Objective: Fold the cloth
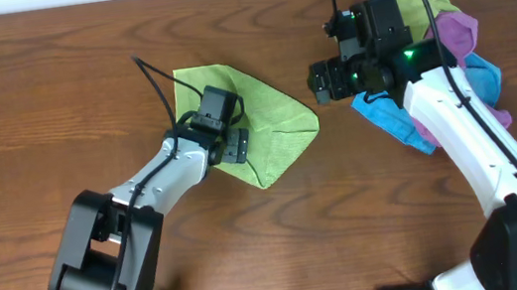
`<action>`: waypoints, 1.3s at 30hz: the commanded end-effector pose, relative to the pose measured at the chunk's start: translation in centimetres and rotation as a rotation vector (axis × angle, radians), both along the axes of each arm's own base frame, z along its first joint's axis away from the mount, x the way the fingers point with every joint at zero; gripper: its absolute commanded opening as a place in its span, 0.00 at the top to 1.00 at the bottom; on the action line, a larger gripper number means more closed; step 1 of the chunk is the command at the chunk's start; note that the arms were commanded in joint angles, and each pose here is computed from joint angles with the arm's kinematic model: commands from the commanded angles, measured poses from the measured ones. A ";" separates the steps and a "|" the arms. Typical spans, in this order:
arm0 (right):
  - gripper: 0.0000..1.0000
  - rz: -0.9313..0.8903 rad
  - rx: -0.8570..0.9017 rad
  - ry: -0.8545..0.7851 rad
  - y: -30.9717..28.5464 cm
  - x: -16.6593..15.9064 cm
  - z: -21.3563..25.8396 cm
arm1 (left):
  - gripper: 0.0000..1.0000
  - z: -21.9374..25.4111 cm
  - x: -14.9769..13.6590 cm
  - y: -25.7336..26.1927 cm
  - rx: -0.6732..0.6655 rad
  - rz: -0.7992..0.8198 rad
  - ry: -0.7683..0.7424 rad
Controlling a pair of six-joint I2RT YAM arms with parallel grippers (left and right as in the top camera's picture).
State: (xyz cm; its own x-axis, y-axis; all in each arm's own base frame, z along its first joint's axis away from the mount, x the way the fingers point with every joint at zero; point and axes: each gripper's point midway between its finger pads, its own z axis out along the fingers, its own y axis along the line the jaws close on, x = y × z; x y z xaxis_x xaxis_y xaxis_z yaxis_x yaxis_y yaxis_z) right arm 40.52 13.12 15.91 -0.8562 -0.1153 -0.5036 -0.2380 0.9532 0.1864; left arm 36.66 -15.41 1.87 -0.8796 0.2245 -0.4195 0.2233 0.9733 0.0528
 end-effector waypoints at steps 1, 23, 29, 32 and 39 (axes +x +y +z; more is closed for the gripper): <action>0.11 0.022 -0.003 0.010 0.4 -0.2 -0.4 | 0.09 2.0 0.9 0.1 -0.003 0.024 -0.045; 0.11 0.022 -0.004 0.010 0.4 -0.2 -0.4 | 0.18 1.8 1.5 -0.2 -0.014 0.025 -0.067; 0.11 0.022 -0.003 0.010 0.4 -0.2 -0.4 | 0.17 0.4 1.3 0.0 0.002 0.025 -0.036; 0.11 0.022 -0.003 0.010 0.4 -0.2 -0.4 | 0.19 0.4 1.3 0.0 0.004 0.025 -0.034; 0.11 0.022 -0.003 0.010 0.4 -0.2 -0.4 | 0.23 0.3 1.5 0.6 0.005 0.040 -0.032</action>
